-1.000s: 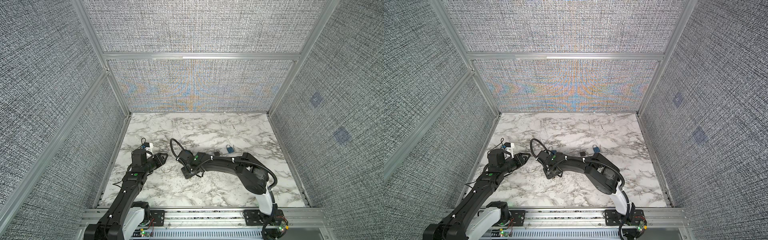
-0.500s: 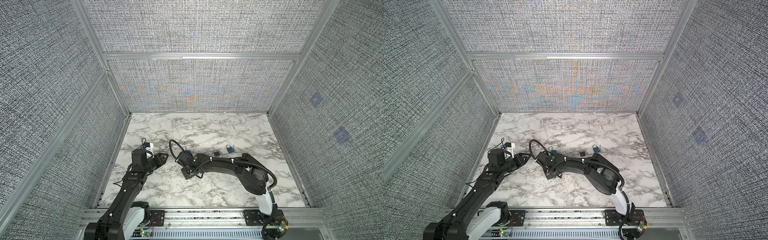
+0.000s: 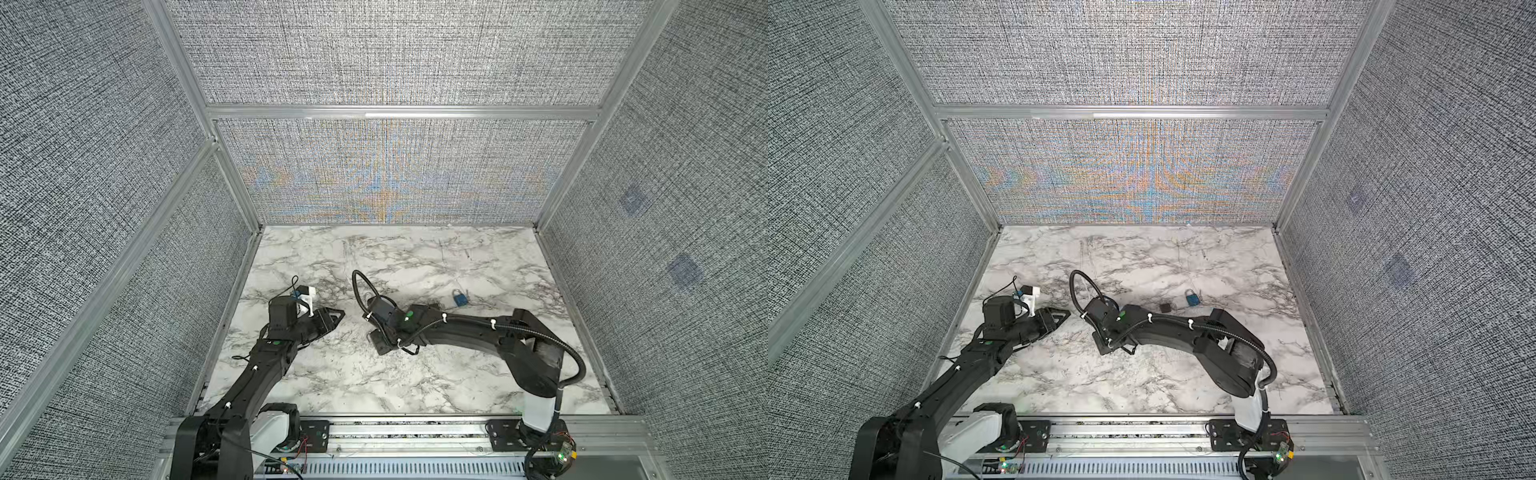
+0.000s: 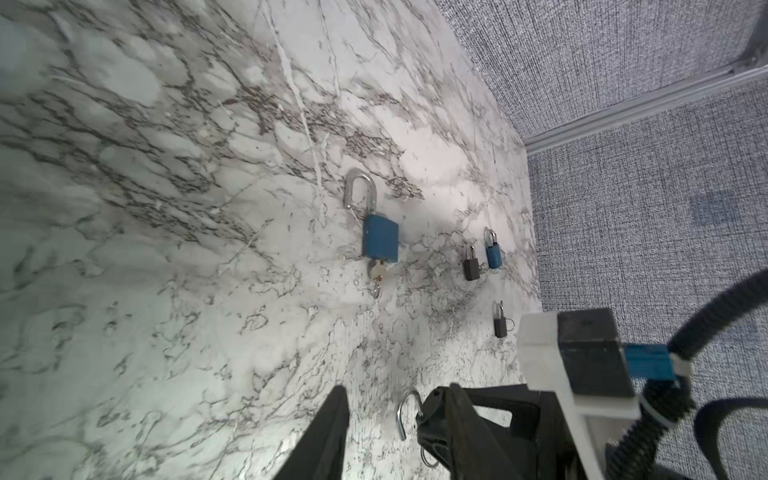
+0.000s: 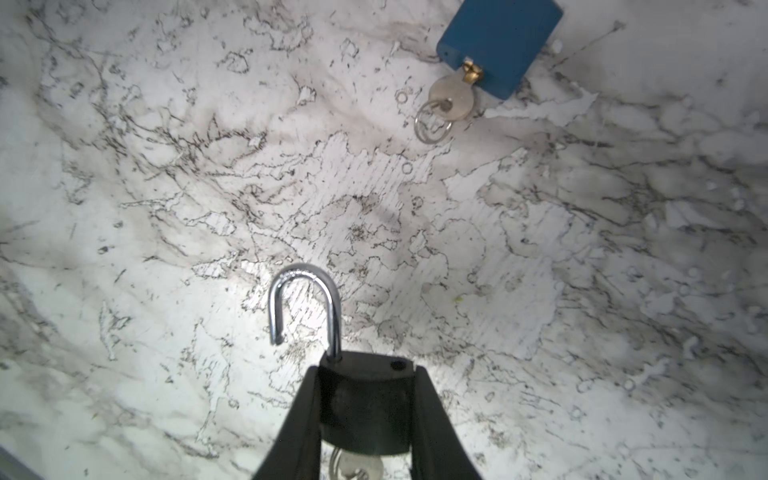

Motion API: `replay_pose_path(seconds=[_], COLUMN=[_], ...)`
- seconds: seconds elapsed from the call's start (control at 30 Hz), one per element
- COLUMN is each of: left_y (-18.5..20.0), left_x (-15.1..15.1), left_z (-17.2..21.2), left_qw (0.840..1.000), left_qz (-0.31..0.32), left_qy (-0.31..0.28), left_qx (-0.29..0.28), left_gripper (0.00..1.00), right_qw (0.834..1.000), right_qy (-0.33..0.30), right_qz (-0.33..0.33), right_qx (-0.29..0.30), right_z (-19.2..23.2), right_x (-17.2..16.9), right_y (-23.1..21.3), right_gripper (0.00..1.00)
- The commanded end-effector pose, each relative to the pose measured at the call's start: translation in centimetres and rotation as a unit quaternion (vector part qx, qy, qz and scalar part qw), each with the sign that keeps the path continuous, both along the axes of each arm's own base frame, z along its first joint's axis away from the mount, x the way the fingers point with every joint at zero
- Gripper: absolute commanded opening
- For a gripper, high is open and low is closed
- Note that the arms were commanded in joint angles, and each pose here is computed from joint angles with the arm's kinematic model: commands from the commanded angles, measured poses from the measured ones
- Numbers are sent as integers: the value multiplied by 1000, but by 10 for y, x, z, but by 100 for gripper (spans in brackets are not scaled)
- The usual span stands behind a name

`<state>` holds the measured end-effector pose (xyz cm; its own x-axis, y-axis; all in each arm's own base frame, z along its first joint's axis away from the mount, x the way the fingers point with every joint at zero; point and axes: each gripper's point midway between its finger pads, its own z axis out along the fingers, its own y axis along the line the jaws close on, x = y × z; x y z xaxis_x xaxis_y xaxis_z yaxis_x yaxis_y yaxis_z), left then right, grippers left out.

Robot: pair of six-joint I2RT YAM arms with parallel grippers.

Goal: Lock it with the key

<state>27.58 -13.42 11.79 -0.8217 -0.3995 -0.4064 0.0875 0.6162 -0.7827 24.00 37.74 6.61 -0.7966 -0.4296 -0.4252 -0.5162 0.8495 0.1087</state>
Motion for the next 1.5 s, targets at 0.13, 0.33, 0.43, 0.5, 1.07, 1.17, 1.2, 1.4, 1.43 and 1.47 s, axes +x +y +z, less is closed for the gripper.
replay_pose_path(seconds=[0.13, 0.33, 0.43, 0.5, 1.07, 1.17, 1.2, 1.4, 1.43, 1.47], left_y=[-43, -56, -60, -61, -84, -85, -87, -91, -91, -91], left_x=[-10, -8, -8, -8, -13, -13, -13, -13, -14, -14], left_z=[21, 19, 14, 9, 1, -1, -1, -1, -1, -2], left_qw=[994, 992, 992, 992, 985, 985, 984, 983, 983, 983], left_qz=[-91, -112, -118, -122, -169, -171, -174, -179, -180, -180], left_qy=[-44, -39, -32, -26, -11, -6, -6, -6, -6, -4], left_qx=[-29, -31, -27, -24, -30, -29, -30, -30, -30, -30], left_gripper=[44, 44, 44, 44, 36, 35, 35, 30, 30, 28], right_qw=[998, 996, 994, 994, 993, 993, 994, 993, 993, 993], right_qy=[-15, -12, -10, -8, -5, -5, -6, -5, -4, -4], right_qz=[4, 0, -5, -6, -11, -4, -5, -5, -5, -6], right_qx=[60, 91, 104, 112, 120, 114, 113, 114, 114, 116], right_z=[31, 42, 46, 47, 48, 49, 50, 50, 50, 50], right_x=[5, 3, 3, 2, 4, 4, 6, 6, 6, 6], right_y=[8, 6, 4, 4, 0, -1, -2, -2, -2, -2], right_gripper=[19, 19, 18, 18, 19, 19, 19, 18, 19, 19])
